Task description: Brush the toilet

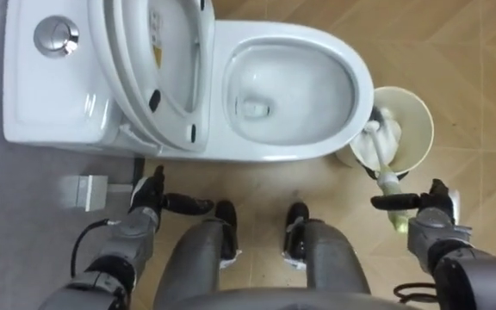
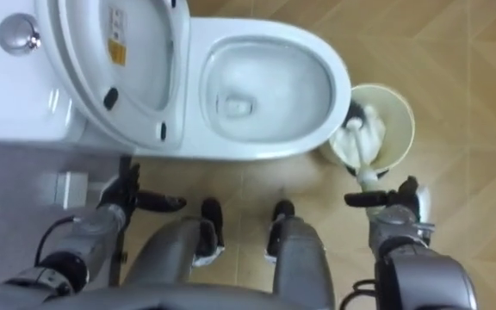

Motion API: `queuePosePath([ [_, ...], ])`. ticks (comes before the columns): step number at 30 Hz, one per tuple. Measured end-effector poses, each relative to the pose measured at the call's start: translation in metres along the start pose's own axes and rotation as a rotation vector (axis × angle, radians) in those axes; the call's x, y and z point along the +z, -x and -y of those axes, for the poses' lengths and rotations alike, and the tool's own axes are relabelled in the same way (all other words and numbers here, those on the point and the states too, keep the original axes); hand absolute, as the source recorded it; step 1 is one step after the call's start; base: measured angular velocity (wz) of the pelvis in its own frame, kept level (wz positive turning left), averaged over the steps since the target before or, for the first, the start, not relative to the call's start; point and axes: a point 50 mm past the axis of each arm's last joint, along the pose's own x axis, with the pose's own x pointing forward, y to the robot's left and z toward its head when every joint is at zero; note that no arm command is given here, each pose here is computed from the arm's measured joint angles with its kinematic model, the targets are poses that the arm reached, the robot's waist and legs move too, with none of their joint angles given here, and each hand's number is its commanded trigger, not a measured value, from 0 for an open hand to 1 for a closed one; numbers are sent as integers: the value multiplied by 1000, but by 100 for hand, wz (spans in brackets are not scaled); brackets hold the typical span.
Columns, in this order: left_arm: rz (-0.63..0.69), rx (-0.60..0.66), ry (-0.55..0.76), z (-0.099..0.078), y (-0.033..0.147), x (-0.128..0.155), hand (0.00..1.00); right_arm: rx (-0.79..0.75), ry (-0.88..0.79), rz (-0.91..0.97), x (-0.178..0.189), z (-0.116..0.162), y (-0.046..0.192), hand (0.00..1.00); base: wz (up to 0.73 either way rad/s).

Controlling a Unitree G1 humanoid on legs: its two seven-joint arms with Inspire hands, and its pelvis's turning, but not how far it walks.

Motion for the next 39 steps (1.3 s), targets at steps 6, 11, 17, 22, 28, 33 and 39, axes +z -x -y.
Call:
queuePosePath([
  [6, 91, -21, -54, 9, -2, 24, 0, -65, -12, 28, 19, 17, -7, 0, 6],
  [11, 186, -44, -91, 11, -2, 51, 0, -84, -30, 30, 29, 23, -9, 0, 21],
  [17, 232, -38, -82, 5, -2, 66, 0, -95, -8, 72, 43, 28, -10, 0, 3],
  [22, 258, -20, -84, 2, -1, 72, 0, -105, -4, 81, 47, 32, -11, 0, 3],
  [28, 314, -53, -101, 11, 2, 85, 0, -106, 7, 112, 56, 31, -10, 0, 4],
  [33, 339, -53, -99, 12, 3, 93, 0, -106, -6, 141, 63, 32, -10, 0, 6],
  [39, 361, -57, -99, 13, 3, 99, 0, -99, 2, 167, 68, 31, -9, 0, 11],
])
